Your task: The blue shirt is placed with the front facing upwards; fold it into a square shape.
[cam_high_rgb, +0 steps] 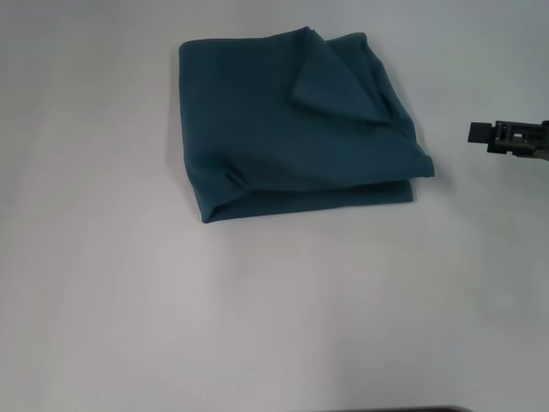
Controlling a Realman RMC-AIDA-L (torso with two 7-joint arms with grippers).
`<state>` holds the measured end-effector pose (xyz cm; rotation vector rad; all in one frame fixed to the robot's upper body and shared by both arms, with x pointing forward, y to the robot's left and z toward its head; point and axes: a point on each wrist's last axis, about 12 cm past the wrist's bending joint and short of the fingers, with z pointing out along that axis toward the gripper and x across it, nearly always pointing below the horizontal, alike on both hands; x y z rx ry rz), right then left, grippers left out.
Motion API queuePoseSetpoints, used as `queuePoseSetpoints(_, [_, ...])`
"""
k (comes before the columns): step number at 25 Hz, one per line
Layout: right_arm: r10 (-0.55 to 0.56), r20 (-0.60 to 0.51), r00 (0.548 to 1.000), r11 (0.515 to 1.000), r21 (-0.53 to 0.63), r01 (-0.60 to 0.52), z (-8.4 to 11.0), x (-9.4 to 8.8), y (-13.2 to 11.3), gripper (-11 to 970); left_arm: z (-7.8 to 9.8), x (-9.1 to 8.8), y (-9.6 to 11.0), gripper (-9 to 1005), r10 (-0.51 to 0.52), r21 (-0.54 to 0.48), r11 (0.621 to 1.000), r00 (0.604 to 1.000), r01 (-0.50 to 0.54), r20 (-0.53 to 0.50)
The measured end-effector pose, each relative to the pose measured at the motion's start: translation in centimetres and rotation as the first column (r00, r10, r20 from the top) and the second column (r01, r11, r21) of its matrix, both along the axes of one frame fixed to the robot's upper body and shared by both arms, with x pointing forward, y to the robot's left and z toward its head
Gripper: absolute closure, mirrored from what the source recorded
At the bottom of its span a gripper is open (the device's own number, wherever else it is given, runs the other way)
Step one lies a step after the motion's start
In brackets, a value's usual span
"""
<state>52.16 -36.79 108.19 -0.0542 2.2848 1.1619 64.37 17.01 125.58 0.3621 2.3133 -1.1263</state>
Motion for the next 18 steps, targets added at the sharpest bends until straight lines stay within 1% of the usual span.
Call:
queuePoseSetpoints(1, [0.002, 0.002, 1.0, 1.0, 0.0, -0.002, 0.1, 0.1, 0.1, 61, -0.5, -0.3, 1.9, 392, 0.032, -0.06, 0.998, 0.999, -0.033, -0.032])
queuePoseSetpoints(3, [0.006, 0.009, 1.0, 1.0, -0.001, -0.006, 0.2, 0.4, 0.2, 61, -1.8, -1.0, 4.8, 314, 0.082, -0.14, 0.986, 0.993, -0.094, -0.085])
queuePoseSetpoints(4, [0.008, 0.014, 1.0, 1.0, -0.002, -0.008, 0.4, 0.5, 0.2, 61, -2.8, -1.5, 6.5, 274, 0.113, -0.186, 0.973, 0.986, -0.134, -0.122])
queuePoseSetpoints(5, [0.014, 0.027, 1.0, 1.0, -0.005, -0.014, 0.7, 1.0, 0.4, 61, -3.5, -1.9, 7.6, 235, 0.128, -0.209, 0.965, 0.981, -0.157, -0.146])
queuePoseSetpoints(6, [0.014, 0.027, 1.0, 1.0, -0.005, -0.014, 0.7, 1.0, 0.4, 61, -4.4, -2.5, 8.7, 196, 0.136, -0.237, 0.956, 0.975, -0.176, -0.175])
queuePoseSetpoints(8, [0.031, 0.046, 0.998, 0.999, -0.011, -0.031, 1.4, 1.7, 0.6, 61, -6.3, -3.7, 10.6, 133, 0.138, -0.28, 0.939, 0.964, -0.2, -0.227])
queuePoseSetpoints(10, [0.067, 0.068, 0.995, 0.997, -0.032, -0.065, 2.3, 2.6, 1.0, 61, -7.9, -5.0, 12.1, 70, 0.131, -0.317, 0.924, 0.957, -0.213, -0.26])
queuePoseSetpoints(11, [0.096, 0.081, 0.992, 0.994, -0.052, -0.092, 2.9, 3.2, 1.3, 61, -8.4, -5.4, 12.5, 38, 0.129, -0.326, 0.92, 0.955, -0.216, -0.268])
queuePoseSetpoints(13, [0.157, 0.109, 0.982, 0.983, -0.114, -0.145, 4.3, 4.6, 2.0, 61, -9.2, -6.6, 13.4, 40, 0.118, -0.343, 0.916, 0.956, -0.209, -0.268])
queuePoseSetpoints(15, [0.215, 0.132, 0.968, 0.964, -0.186, -0.188, 6.1, 6.2, 2.7, 61, -9.3, -7.4, 13.8, 42, 0.093, -0.358, 0.916, 0.965, -0.179, -0.245])
queuePoseSetpoints(18, [0.271, 0.15, 0.951, 0.932, -0.288, -0.22, 9.0, 8.6, 4.0, 61, -9.4, -8.5, 13.7, 45, 0.021, -0.375, 0.922, 0.979, -0.097, -0.201])
